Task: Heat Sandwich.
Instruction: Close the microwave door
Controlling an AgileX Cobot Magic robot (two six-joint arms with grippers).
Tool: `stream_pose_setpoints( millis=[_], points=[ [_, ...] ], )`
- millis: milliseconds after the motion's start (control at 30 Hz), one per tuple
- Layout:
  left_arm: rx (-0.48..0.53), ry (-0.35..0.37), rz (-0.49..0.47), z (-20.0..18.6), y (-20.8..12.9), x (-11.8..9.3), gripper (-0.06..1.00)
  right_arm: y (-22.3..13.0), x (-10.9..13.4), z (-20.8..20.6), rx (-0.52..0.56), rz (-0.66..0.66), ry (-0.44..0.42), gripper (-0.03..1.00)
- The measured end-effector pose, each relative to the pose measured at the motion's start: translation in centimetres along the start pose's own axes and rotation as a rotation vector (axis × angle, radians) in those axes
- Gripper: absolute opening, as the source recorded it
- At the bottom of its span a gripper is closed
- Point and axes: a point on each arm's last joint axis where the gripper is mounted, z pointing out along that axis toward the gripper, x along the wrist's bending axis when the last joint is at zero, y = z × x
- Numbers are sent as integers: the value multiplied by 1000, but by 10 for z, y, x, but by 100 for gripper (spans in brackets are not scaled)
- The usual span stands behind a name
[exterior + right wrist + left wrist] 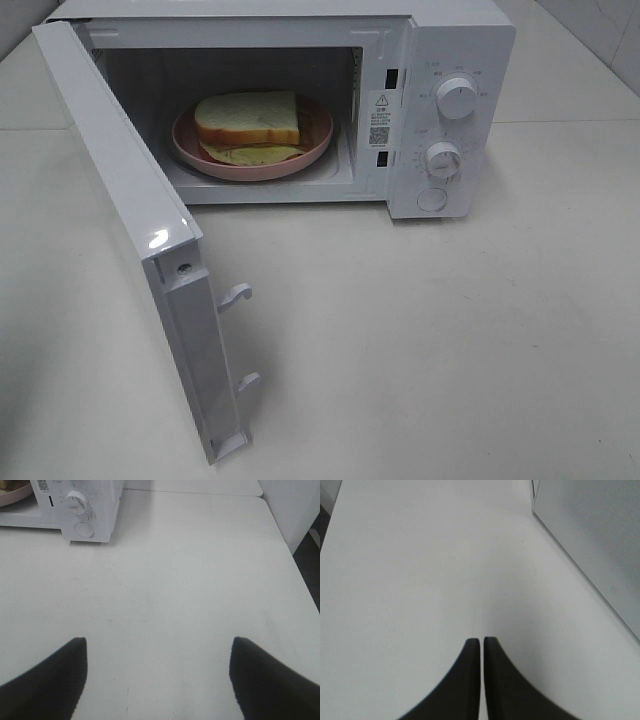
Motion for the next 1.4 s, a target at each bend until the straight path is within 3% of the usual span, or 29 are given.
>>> stream_pose_setpoints(
  millis=[333,367,533,800,1000,1100,1200,1233,1400],
  points=[
    [-204,1,1,36,17,0,0,0,0,0,0,0,0,76],
    [-265,1,1,44,17,0,0,0,0,0,0,0,0,76],
    [-380,1,1,64,16,-1,0,0,0,0,0,0,0,76],
    [-457,-4,25,93,14,-2,0,0,0,0,0,0,0,76],
    [-579,-85,162,115,21,-13,0,0,0,0,0,0,0,76],
    [-631,-178,161,127,22,-21,0,0,0,0,0,0,0,76],
    [-649,-226,160,132,21,-25,0,0,0,0,0,0,0,76],
    [-651,-272,168,137,21,-29,0,0,0,0,0,0,0,76],
    [-642,-360,188,148,24,-37,0,0,0,0,0,0,0,76]
  ],
)
